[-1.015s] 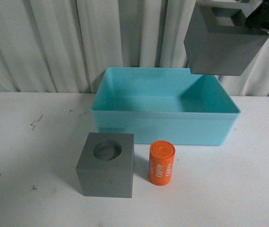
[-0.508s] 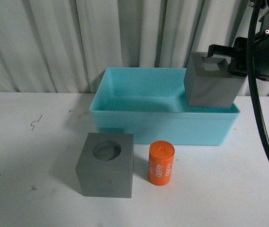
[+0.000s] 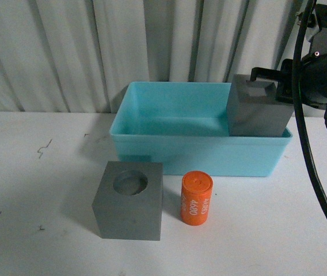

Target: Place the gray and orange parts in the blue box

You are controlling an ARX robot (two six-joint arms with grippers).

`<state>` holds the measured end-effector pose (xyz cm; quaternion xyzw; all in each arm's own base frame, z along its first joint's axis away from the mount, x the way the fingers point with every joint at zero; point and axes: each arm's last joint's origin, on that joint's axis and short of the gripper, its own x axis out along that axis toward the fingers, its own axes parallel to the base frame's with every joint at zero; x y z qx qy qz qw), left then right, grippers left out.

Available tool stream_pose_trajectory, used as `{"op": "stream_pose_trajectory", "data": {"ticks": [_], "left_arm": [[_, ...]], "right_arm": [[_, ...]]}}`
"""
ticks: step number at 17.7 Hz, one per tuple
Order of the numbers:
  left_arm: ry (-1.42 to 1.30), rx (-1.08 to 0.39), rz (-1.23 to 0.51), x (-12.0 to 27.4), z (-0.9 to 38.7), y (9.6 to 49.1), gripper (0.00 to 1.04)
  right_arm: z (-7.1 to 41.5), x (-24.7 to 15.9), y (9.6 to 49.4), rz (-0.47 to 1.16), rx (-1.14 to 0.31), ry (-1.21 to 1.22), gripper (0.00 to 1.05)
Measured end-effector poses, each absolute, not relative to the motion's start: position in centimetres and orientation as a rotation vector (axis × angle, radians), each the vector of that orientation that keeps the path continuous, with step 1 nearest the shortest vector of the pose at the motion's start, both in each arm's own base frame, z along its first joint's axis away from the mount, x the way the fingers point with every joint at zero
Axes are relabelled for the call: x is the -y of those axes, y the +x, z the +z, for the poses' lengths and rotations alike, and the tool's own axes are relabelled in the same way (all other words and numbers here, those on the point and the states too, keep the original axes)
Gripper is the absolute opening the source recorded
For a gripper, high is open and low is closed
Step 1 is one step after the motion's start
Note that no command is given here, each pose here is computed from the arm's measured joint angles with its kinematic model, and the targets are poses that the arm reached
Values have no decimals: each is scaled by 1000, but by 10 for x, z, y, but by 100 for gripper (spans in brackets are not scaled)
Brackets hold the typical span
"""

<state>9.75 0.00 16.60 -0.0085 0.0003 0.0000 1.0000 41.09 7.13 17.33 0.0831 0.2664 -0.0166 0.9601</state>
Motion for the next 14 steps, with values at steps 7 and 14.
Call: {"op": "stream_pose_trajectory", "data": {"ticks": [7,14], "left_arm": [[-17,-1,0,0,166,98,98],[-17,-1,0,0,166,98,98]], "right_arm": [[198,-64,405,-87,-424,252,63],[274,-36,314,-80,-200,325,97]]}}
